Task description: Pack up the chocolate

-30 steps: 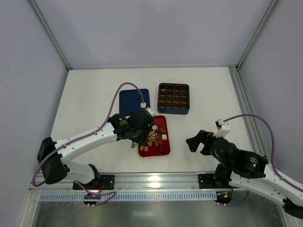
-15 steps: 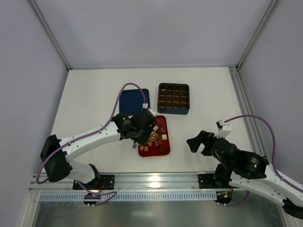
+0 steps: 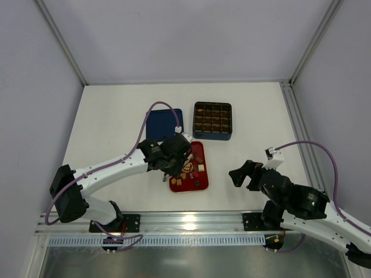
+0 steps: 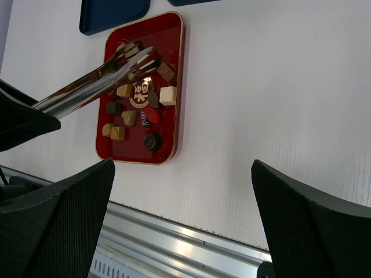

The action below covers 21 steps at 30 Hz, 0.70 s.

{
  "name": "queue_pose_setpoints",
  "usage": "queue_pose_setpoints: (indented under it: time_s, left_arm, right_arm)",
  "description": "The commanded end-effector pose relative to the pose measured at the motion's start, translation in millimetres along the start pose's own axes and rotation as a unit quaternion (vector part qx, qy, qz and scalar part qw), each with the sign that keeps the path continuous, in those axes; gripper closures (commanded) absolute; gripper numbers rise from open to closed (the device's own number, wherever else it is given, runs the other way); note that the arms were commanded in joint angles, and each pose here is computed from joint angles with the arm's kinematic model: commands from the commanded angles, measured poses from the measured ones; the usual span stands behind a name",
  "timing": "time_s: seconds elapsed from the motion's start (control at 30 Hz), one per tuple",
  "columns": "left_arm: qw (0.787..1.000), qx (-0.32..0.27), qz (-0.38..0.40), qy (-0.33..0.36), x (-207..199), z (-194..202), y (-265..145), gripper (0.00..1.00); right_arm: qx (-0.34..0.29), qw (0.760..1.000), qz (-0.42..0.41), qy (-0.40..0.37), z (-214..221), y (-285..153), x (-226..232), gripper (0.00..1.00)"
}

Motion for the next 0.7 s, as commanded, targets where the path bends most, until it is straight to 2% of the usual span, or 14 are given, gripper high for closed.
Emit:
queue_pose_setpoints:
  time_s: [0.0,0.67]
  left_arm:
    - [1.0,-0.015,0.002,0.007,-2.4,-7.2,-1.4,0.63]
    - [0.999,-0.041,-0.005,0.006,1.4,-21.2,-23.8,0.69]
  right_arm:
    - [-0.017,1.0,-0.004,0.011,-6.1,-0.7,2.5,0.0]
    - [-0.018,1.0,-0.003,0.011,-6.6,-1.5,1.6,0.0]
Point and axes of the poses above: each gripper's point midway between its finger pads, its own y axis out along the fingers, its own x axis along the line the jaws close on, z = x × y, the point moved 4 cm from there along -y, back along the fingers, and after that the axes turned 3 degrees about y, right-handed, at the moved point
